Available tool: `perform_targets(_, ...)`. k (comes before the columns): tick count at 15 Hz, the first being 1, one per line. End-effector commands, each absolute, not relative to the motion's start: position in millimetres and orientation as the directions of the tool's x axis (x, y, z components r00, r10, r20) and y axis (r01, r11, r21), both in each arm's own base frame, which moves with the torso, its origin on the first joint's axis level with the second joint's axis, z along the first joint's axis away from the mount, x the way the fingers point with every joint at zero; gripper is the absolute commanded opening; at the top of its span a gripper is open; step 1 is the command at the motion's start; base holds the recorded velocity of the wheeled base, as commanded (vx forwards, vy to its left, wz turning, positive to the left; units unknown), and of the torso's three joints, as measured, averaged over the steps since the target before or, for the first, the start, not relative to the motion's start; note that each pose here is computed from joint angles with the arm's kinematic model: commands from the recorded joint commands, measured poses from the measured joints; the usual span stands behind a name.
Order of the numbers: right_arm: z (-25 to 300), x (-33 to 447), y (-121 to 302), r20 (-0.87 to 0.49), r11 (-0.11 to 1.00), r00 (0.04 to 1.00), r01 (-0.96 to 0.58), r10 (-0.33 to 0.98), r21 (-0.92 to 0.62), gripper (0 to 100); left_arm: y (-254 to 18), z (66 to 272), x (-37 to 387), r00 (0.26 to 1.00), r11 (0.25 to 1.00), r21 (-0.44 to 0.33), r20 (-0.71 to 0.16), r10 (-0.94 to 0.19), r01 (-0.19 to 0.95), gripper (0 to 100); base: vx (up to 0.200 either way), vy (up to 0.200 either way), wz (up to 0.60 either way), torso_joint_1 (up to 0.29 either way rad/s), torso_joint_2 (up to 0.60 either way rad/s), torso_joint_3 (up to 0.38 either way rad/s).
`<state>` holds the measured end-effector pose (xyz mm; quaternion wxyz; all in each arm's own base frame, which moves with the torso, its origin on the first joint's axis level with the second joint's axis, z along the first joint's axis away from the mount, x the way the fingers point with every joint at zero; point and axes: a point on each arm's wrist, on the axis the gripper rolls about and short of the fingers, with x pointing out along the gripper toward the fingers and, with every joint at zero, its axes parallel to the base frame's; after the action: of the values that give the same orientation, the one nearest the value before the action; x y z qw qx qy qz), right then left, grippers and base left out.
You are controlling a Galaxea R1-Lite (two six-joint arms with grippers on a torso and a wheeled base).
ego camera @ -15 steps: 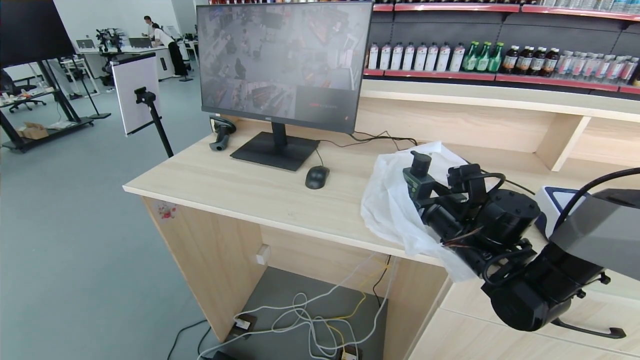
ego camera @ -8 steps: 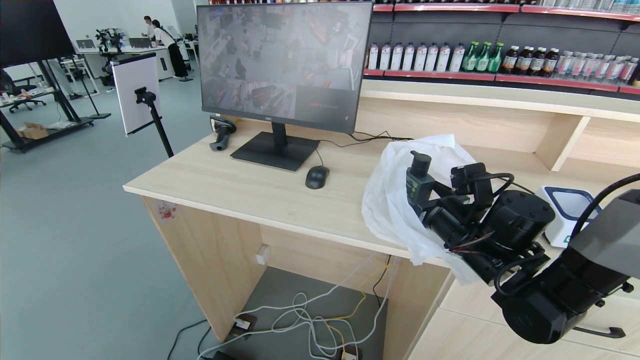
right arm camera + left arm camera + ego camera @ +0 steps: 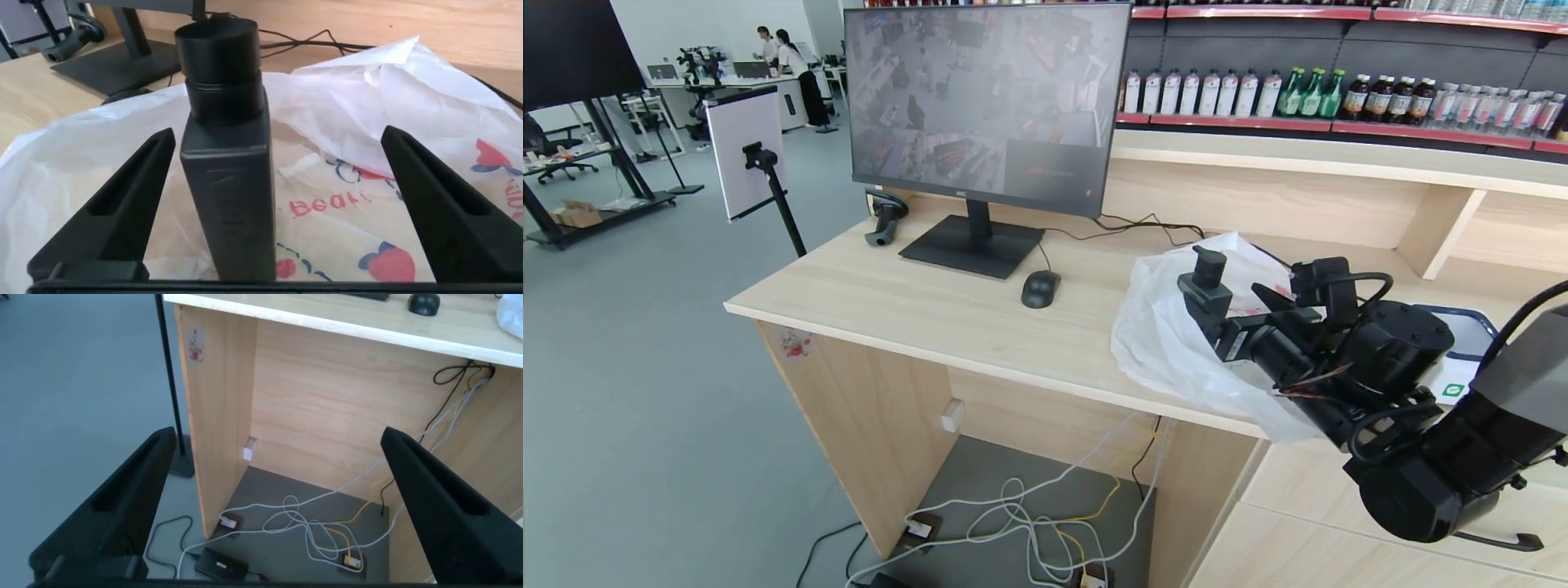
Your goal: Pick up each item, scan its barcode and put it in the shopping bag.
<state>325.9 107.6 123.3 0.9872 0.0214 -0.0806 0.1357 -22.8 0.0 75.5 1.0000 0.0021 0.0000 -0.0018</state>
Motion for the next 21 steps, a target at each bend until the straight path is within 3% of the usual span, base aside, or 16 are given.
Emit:
perform_targets(1,127,324,105,0.174,0.964,0.95,-0.267,0.259,0.022,100,0,75,-23,1.0,1.0,0.005,0.0,-0.005,0.005,100,0.0,0.0,0.0,0.0,0.0,0.0)
perform_targets(7,154,300,97,0.232,0.963,0.939,-0.269,0.255,0.031,100,0,75,-23,1.0,1.0,0.005,0.0,-0.003,0.003,100,0.0,0.0,0.0,0.0,0.0,0.0)
perform_targets(13,207,265,82,0.395,0.957,0.89,-0.28,0.227,0.079,100,0,75,-23,1.0,1.0,0.005,0.0,-0.003,0.003,100,0.0,0.0,0.0,0.0,0.0,0.0)
perform_targets(16,204,247,73,0.378,0.961,0.9,-0.264,0.217,0.077,100,0,75,-23,1.0,1.0,0.005,0.0,-0.003,0.003,100,0.0,0.0,0.0,0.0,0.0,0.0)
perform_targets(21,208,243,71,0.391,0.961,0.895,-0.264,0.214,0.078,100,0,75,-23,1.0,1.0,0.005,0.0,-0.005,0.005,100,0.0,0.0,-0.6,0.001,0.0,0.001)
